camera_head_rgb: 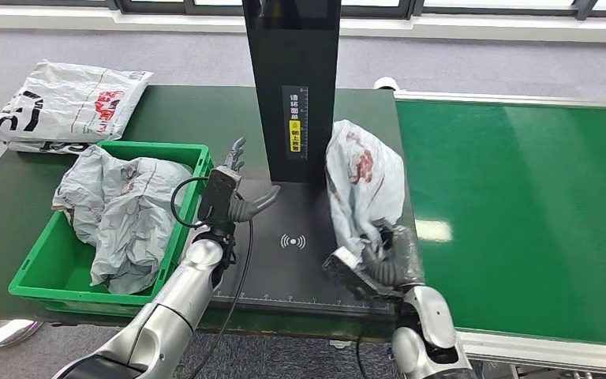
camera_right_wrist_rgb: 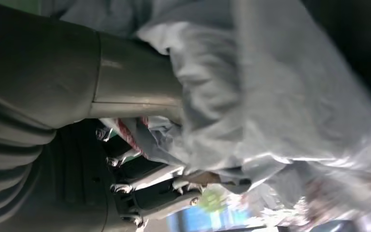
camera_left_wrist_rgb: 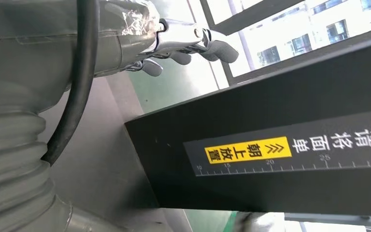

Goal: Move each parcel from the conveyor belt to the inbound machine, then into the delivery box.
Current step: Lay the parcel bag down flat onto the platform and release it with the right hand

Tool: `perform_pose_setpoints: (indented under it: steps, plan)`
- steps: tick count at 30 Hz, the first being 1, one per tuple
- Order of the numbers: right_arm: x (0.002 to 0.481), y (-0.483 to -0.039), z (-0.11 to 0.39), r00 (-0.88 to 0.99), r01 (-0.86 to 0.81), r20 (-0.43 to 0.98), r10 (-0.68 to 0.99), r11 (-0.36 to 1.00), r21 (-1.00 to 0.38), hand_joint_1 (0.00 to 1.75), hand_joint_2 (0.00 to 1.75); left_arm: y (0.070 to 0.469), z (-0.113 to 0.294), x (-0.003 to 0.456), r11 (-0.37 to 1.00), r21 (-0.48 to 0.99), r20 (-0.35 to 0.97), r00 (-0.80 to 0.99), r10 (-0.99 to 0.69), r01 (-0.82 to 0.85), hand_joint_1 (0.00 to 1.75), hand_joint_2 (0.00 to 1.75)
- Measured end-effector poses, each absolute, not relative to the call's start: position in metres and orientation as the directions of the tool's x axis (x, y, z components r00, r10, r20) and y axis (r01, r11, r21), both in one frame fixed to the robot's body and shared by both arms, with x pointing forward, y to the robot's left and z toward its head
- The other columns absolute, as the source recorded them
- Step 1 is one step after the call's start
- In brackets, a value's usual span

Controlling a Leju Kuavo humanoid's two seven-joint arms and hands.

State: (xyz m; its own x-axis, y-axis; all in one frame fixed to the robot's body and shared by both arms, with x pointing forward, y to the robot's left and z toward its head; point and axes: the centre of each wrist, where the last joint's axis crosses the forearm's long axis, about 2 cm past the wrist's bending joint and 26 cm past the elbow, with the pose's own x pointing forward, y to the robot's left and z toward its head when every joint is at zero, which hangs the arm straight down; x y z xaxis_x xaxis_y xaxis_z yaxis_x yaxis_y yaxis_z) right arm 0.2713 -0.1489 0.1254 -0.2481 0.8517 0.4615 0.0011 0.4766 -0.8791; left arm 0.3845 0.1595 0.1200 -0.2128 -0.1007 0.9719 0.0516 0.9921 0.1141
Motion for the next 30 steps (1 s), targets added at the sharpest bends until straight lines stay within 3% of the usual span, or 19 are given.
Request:
perform_pose_setpoints:
  steps: [6, 13, 14, 17, 18, 24, 30]
  plan:
    - [0.251, -0.125, 0.112, -0.332, -0.176, 0.454, 0.827, 0.418, -0.891, 1.75, 1.75, 0.161, 0.121, 0.387, 0.992, 0.117, 0.973, -0.207, -0.104, 0.051, 0.0, 1.75]
    - [0.242, -0.117, 0.104, -0.384, -0.258, 0.439, 0.812, 0.363, -0.896, 1.74, 1.75, 0.161, 0.123, 0.389, 0.991, 0.12, 0.972, -0.209, -0.107, 0.053, 0.0, 1.75]
    - [0.241, -0.117, 0.103, -0.396, -0.274, 0.436, 0.808, 0.349, -0.896, 1.44, 1.75, 0.161, 0.124, 0.39, 0.991, 0.12, 0.972, -0.21, -0.106, 0.055, 0.0, 1.75]
    - [0.239, -0.115, 0.1, -0.446, -0.311, 0.419, 0.791, 0.302, -0.901, 0.14, 1.75, 0.161, 0.127, 0.393, 0.991, 0.122, 0.971, -0.216, -0.107, 0.06, 0.0, 1.75]
    - [0.239, -0.114, 0.099, -0.461, -0.317, 0.415, 0.785, 0.29, -0.903, 0.0, 1.75, 0.161, 0.129, 0.394, 0.99, 0.125, 0.97, -0.219, -0.109, 0.061, 0.0, 1.75]
    - [0.245, -0.114, 0.106, -0.426, -0.236, 0.377, 0.822, 0.301, -0.924, 0.0, 1.75, 0.16, 0.133, 0.397, 0.987, 0.151, 0.96, -0.247, -0.135, 0.049, 0.0, 1.75]
    - [0.26, -0.144, 0.142, -0.345, 0.077, 0.433, 0.833, 0.485, -0.871, 0.0, 1.75, 0.155, 0.138, 0.397, 0.979, 0.164, 0.947, -0.298, -0.121, 0.122, 0.0, 1.75]
